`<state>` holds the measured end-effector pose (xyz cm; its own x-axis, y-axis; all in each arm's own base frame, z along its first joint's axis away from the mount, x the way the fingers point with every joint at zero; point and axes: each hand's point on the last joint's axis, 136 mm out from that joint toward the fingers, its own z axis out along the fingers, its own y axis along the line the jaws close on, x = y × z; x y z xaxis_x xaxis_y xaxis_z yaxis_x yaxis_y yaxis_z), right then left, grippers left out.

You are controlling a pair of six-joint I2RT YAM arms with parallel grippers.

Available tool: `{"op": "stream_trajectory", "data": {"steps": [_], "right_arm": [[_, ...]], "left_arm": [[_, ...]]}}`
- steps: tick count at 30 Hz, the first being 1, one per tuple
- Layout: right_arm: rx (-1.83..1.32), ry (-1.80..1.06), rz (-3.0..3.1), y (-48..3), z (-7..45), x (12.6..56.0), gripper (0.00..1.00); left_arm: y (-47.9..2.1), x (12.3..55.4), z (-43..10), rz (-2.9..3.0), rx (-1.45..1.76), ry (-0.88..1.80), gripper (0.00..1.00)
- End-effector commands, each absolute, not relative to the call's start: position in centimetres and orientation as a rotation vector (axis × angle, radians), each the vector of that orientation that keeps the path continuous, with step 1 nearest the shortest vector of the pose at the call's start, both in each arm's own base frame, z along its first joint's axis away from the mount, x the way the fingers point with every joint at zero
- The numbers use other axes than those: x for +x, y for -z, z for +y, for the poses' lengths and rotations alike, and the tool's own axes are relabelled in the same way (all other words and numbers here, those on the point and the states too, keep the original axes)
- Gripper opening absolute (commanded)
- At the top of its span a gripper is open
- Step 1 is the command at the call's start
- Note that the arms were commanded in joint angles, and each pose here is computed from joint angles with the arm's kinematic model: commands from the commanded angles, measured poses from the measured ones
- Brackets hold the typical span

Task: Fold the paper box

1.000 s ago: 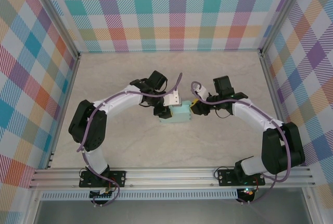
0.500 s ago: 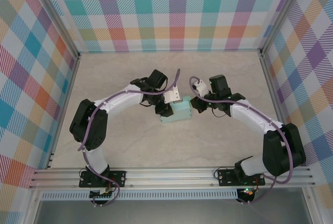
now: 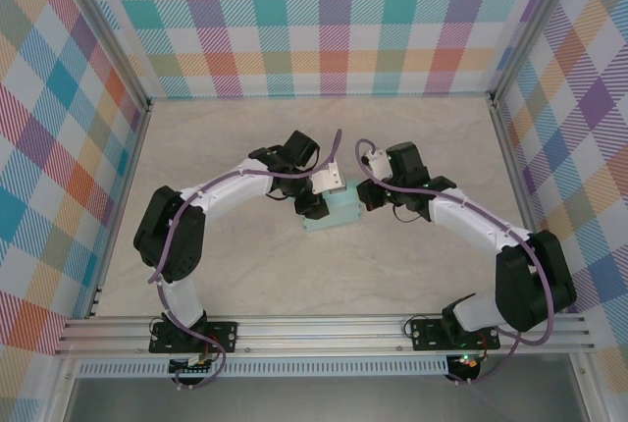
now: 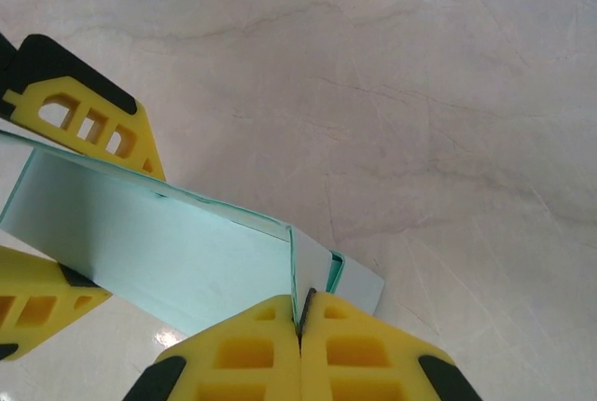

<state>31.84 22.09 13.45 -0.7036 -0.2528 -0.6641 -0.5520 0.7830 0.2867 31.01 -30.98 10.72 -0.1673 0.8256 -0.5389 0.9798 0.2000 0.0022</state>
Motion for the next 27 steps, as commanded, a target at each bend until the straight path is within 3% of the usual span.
{"op": "stream_trajectory", "data": {"steps": [1,9,21,27], "right_arm": [[-0.603,-0.794,2.424,-11.2,24.5,29.1,0.04],[-0.544,-0.666,2.463,-8.6,22.7,29.1,0.02],[-0.536,-0.615,2.409,-8.6,21.9,28.8,0.0],[-0.511,-0.578,2.361,-8.6,21.4,28.6,0.0]], "left_arm": [[-7.5,30.3,-31.3,2.135,1.687,0.502,0.49],[-8.9,31.2,-31.6,2.09,1.595,0.484,0.54],[-13.1,31.1,-31.2,1.961,1.407,0.558,0.65],[-11.6,29.4,-30.5,1.981,1.431,0.596,0.67]]}}
